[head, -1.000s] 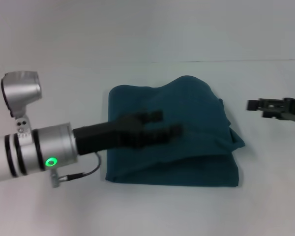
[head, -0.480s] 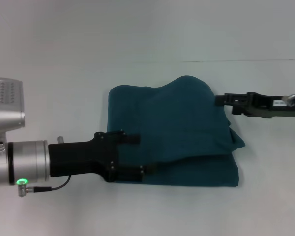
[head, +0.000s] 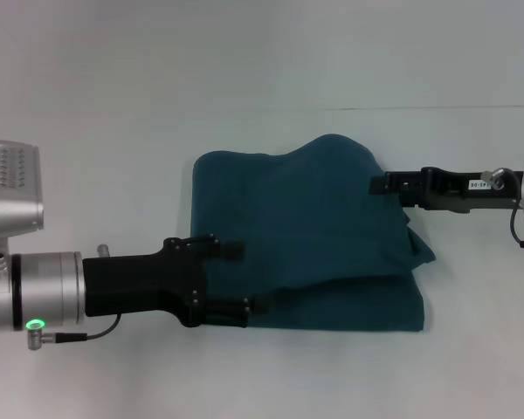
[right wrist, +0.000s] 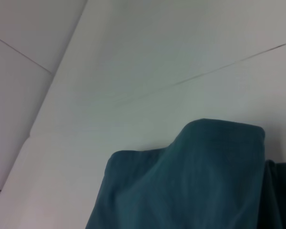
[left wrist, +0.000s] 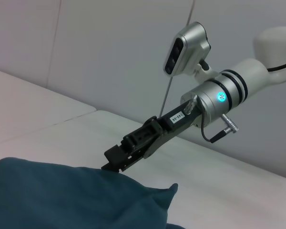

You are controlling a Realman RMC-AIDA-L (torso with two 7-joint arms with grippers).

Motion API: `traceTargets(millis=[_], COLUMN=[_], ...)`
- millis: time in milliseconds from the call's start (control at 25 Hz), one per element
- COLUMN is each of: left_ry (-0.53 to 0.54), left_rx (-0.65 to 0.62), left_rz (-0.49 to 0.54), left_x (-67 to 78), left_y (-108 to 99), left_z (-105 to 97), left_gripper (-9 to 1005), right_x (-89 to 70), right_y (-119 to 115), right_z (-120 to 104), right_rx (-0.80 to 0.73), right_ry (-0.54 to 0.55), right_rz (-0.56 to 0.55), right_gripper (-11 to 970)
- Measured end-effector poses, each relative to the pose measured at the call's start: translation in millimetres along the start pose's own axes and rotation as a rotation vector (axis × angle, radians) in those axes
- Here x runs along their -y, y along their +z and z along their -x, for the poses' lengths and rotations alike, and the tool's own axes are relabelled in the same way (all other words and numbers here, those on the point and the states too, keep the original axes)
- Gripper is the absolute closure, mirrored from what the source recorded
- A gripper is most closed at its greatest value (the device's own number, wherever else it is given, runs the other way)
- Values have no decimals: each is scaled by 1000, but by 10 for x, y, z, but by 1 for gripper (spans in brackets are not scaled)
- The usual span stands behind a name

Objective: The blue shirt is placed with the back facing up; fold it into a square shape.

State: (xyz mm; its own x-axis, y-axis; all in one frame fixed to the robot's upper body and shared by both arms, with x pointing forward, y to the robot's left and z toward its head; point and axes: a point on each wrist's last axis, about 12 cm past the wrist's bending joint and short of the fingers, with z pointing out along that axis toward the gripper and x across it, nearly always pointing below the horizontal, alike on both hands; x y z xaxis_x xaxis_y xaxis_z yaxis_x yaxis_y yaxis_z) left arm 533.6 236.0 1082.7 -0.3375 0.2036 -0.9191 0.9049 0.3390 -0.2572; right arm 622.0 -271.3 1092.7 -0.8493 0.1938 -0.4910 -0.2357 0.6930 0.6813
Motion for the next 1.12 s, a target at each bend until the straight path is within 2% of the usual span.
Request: traceTargets(millis=[120, 320, 520, 1000, 1120], left_ry=[-4, -11, -18, -22, -24], left_rx=[7, 14, 21, 21, 21], left_rz=[6, 10, 20, 31, 35], left_x=[-5, -2, -7, -19, -23], left_y=[-6, -9, -29, -32, -31], left_z=[0, -12, -21, -27, -26], left_gripper=[46, 47, 47, 46, 46], right_x=[1, -41, -92, -62, -77], right_y=[9, 95, 168, 152, 163], right_z=[-9, -56, -78, -75, -75], right_rx=[-2, -27, -33, 9, 21], right_ry=[0, -6, -24, -42, -68], right_rz=[-2, -3, -2, 0, 11], right_gripper=[153, 163, 299, 562, 689])
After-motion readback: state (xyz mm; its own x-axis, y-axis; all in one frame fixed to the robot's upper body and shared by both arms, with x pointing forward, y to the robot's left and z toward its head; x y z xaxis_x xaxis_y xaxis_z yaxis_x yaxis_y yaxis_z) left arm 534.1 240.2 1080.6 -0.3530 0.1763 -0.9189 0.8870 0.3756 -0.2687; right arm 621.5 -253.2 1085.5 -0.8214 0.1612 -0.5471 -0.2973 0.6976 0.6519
